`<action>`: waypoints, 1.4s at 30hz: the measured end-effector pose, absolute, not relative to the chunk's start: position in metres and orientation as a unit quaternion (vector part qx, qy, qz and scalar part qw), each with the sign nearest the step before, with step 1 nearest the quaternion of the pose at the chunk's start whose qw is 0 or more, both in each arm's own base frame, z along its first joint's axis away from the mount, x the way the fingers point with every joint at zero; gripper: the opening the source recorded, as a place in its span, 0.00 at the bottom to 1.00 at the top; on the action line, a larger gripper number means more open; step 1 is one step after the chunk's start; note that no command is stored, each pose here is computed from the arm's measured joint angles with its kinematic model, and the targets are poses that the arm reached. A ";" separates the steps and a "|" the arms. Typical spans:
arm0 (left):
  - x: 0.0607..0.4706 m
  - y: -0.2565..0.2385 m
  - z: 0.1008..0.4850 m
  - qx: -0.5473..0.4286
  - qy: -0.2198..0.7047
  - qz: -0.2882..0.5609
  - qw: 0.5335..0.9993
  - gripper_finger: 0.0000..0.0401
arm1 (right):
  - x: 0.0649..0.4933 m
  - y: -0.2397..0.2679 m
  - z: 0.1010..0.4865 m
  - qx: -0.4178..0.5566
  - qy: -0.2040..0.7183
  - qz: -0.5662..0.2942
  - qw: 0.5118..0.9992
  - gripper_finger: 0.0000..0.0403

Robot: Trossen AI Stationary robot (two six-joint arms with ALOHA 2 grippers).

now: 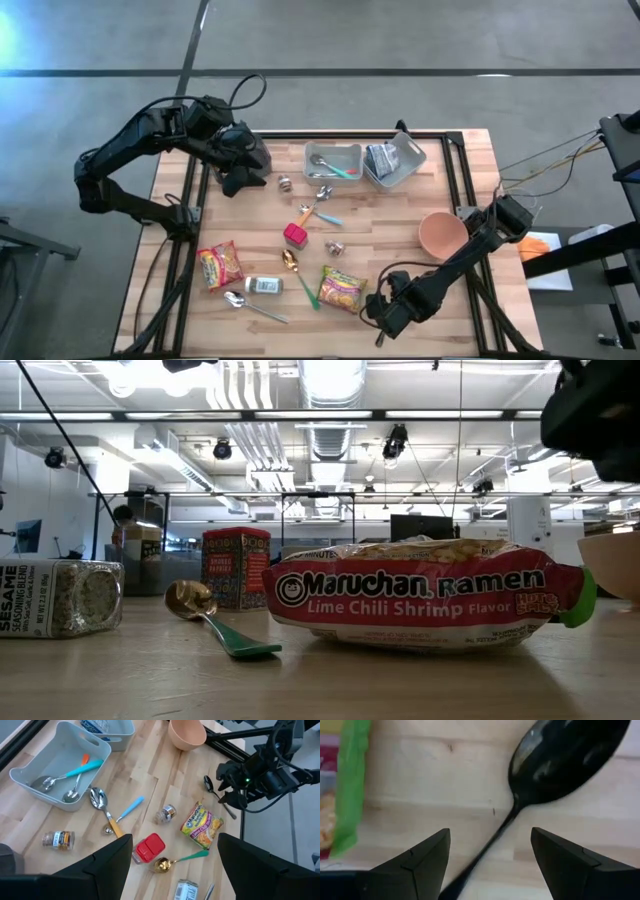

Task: Pick & Place Food Item
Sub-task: Put the black spoon into the left gray bin

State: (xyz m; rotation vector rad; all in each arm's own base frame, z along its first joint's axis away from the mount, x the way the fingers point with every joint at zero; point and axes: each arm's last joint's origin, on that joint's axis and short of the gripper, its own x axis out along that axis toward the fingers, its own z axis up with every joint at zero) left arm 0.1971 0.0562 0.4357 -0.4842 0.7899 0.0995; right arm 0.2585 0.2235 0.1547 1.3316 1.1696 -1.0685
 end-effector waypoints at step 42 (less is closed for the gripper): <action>0.197 0.056 0.436 -0.254 0.381 0.045 0.888 0.74 | 0.258 0.195 0.185 0.432 0.490 -0.454 0.606 0.03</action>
